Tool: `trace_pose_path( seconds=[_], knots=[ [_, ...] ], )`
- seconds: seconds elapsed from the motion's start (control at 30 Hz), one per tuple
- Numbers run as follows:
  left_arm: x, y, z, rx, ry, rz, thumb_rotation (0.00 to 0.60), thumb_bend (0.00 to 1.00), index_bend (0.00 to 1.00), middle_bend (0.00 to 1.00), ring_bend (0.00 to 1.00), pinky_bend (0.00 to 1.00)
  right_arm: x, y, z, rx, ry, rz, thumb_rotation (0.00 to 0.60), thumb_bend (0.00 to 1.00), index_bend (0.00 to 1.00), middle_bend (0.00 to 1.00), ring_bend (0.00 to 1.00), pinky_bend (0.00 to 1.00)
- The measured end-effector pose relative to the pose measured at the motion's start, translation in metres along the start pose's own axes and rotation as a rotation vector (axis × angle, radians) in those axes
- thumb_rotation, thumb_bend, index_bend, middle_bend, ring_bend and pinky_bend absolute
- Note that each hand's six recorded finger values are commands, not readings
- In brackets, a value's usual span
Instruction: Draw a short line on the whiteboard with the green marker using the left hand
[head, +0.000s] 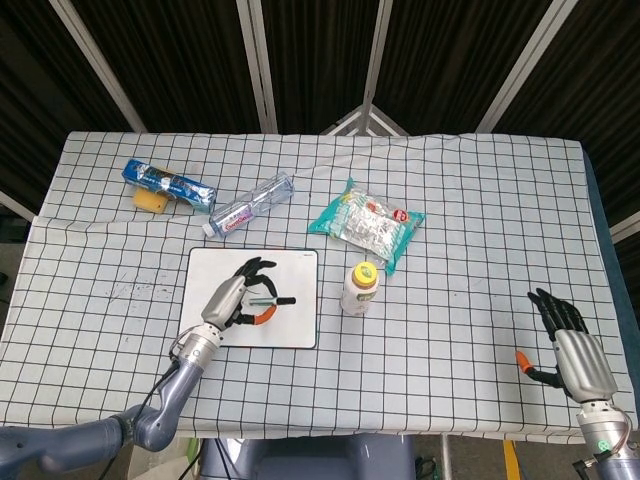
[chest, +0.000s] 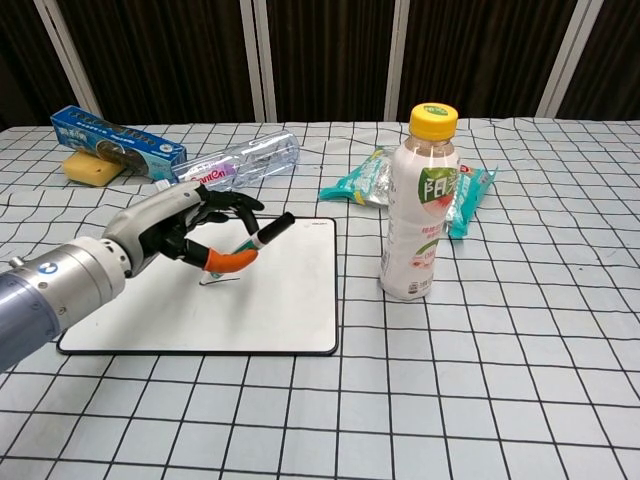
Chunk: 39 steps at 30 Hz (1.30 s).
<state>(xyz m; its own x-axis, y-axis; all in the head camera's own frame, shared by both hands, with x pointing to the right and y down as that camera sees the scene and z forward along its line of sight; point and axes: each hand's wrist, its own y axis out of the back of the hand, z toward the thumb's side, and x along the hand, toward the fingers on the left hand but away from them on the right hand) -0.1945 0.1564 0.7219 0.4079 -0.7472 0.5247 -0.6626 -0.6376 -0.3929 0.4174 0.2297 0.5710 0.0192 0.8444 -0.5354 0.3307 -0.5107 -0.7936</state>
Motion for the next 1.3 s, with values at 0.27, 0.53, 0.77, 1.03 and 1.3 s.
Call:
trace_pose_path(
  seconds=[0.27,0.53,0.77,1.03,1.3],
  knots=[
    [-0.024,0.015,-0.006,-0.047,0.017,0.009,0.600,0.55,0.68,0.14,0.00,0.07,0.000,-0.001,0.001,0.006,0.003,-0.002,0.600,0.35,0.00,0.00,0.00,0.00],
    [-0.058,0.061,0.031,-0.216,-0.075,0.099,0.600,0.55,0.68,0.14,0.00,0.07,0.000,-0.001,0.001,-0.008,-0.004,0.004,0.600,0.35,0.00,0.00,0.00,0.00],
    [-0.075,0.118,0.036,-0.120,-0.103,0.194,0.600,0.55,0.68,0.14,0.00,0.07,0.000,-0.002,0.002,-0.005,-0.005,0.006,0.600,0.35,0.00,0.00,0.00,0.00],
    [-0.070,0.137,0.009,0.258,-0.016,0.205,0.600,0.54,0.68,0.14,0.00,0.07,0.001,-0.003,0.001,-0.004,-0.009,0.008,0.600,0.35,0.00,0.00,0.00,0.00],
    [-0.060,0.138,-0.040,0.674,0.134,0.173,0.600,0.50,0.67,0.14,0.00,0.05,0.001,-0.003,0.001,-0.004,-0.012,0.009,0.600,0.35,0.00,0.00,0.00,0.00]
  ],
)
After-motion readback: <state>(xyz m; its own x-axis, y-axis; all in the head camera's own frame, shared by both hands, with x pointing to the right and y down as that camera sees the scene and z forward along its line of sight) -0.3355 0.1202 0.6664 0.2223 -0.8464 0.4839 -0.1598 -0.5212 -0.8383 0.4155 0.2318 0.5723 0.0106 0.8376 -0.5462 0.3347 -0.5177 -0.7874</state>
